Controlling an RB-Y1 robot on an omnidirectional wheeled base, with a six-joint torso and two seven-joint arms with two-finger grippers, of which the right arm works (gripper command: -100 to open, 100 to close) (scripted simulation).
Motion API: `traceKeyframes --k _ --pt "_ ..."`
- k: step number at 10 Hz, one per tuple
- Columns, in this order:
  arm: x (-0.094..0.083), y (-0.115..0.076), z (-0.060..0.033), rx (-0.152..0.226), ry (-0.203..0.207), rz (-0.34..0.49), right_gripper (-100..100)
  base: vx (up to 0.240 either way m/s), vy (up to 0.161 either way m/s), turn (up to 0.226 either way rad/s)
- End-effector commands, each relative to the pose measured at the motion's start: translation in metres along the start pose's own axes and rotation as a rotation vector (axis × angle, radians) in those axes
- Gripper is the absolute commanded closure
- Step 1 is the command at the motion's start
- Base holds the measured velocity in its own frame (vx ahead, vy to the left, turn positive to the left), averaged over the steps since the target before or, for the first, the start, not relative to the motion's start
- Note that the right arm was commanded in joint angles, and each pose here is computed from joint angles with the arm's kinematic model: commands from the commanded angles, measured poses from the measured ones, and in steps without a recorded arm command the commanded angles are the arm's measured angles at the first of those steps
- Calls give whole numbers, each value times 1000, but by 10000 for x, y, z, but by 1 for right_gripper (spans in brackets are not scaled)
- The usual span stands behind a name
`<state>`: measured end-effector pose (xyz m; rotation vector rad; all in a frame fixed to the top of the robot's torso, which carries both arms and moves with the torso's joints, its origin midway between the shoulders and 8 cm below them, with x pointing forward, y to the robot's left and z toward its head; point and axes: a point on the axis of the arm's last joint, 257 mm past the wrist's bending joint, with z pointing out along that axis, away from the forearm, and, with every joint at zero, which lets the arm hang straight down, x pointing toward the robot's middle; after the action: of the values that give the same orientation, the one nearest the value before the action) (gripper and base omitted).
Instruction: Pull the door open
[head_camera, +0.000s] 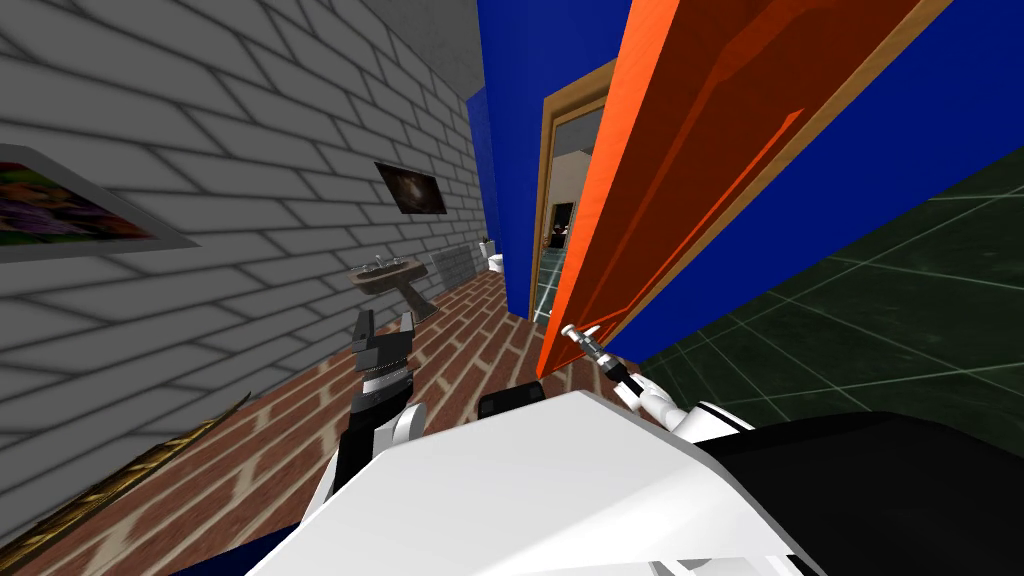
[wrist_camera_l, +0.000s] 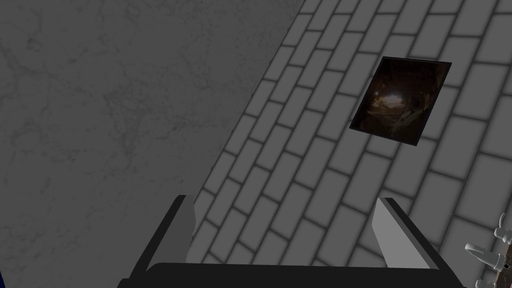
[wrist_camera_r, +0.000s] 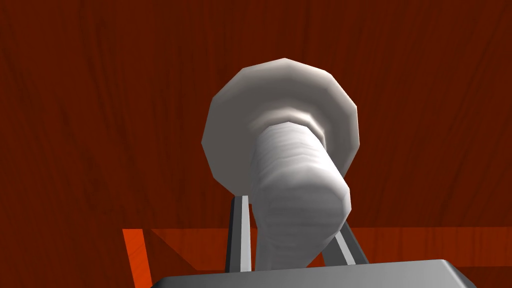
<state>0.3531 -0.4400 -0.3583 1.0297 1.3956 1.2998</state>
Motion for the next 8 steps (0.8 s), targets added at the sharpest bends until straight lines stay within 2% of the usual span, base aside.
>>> traceKeyframes --k 1,2,4,5,6,7,8 --pt "142 -17 127 -6 29 10 100 -47 -31 7" --pt "169 -15 166 -7 34 10 100 -48 -34 13" --pt "183 9 187 -14 38 11 100 -20 -13 7" --pt "169 -15 166 -7 34 10 100 0 0 0" --pt "251 -7 286 -10 50 12 100 -39 -28 -3" --pt "280 -4 327 -11 56 12 100 -57 -49 30" --pt "280 -4 327 -11 56 12 100 -36 -32 13"
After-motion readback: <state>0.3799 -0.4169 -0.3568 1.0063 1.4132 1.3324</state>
